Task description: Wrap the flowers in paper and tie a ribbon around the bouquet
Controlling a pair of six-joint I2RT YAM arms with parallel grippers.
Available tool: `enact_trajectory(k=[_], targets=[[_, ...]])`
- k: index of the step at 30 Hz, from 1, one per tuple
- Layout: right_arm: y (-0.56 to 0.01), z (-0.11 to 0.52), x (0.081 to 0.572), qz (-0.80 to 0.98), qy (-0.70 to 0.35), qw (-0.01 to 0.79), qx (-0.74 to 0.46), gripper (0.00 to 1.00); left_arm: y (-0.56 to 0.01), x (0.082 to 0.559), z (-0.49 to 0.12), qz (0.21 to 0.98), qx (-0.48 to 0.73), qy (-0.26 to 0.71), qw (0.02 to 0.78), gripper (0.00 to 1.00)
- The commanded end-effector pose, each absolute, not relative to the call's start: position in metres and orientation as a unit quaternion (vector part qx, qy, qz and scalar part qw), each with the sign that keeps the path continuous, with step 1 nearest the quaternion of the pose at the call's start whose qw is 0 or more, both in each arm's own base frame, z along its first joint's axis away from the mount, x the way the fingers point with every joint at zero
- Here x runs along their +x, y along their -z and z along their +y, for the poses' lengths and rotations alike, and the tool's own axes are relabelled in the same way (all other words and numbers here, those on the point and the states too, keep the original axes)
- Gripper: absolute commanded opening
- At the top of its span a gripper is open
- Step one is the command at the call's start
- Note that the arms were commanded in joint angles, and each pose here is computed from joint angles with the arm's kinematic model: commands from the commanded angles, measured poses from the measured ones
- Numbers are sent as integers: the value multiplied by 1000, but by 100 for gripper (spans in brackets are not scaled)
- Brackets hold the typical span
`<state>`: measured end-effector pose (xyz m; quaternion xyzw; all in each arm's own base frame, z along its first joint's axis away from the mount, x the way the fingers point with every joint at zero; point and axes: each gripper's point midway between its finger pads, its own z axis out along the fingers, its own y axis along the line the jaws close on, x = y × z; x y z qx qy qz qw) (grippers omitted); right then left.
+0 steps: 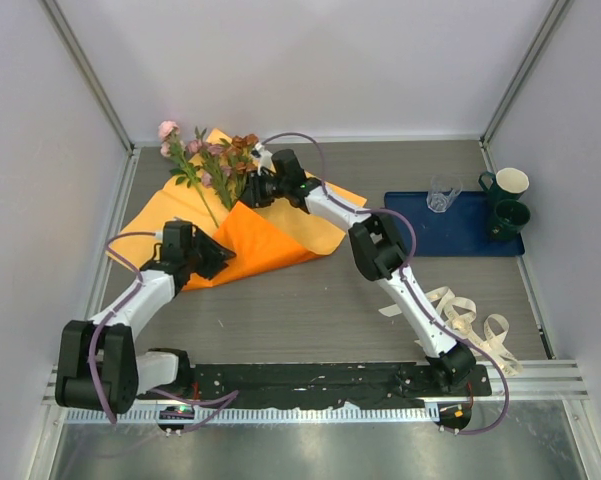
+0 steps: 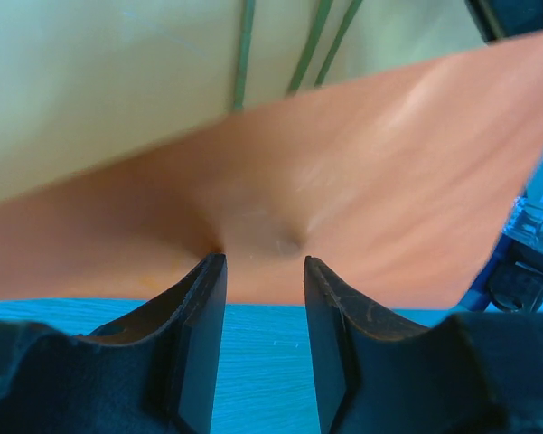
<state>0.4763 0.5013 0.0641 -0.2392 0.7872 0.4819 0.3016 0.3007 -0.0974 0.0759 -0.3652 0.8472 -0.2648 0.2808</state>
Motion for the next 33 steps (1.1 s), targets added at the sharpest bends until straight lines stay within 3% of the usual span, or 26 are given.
enact_trajectory(k=[1, 3, 4, 5, 11, 22, 28, 31, 32, 33], targets=[[-151, 493, 480, 765, -514, 326, -211, 42, -80, 316, -101, 842, -360, 281, 287, 43], [-143, 477, 474, 779, -503, 314, -205, 57, -74, 316, -101, 844, -362, 279, 281, 41], [-172, 469, 470, 767, -511, 328, -210, 61, -73, 316, -100, 844, -363, 278, 281, 42], [-160, 453, 469, 778, -507, 313, -199, 64, -74, 315, -100, 843, -362, 279, 284, 41], [-176, 394, 428, 769, -530, 287, -212, 75, -75, 310, -94, 841, -364, 270, 295, 42], [-145, 415, 379, 761, -555, 239, -237, 73, -77, 299, -90, 844, -359, 263, 300, 42], [-141, 438, 353, 752, -558, 224, -269, 56, -83, 299, -89, 845, -355, 262, 304, 42], [-136, 448, 357, 757, -542, 243, -274, 18, -87, 298, -90, 844, -350, 265, 307, 44], [-135, 453, 358, 757, -535, 250, -280, 0, -91, 298, -90, 843, -347, 267, 312, 46], [-134, 456, 362, 756, -529, 263, -283, 0, -93, 297, -90, 842, -345, 269, 315, 47]])
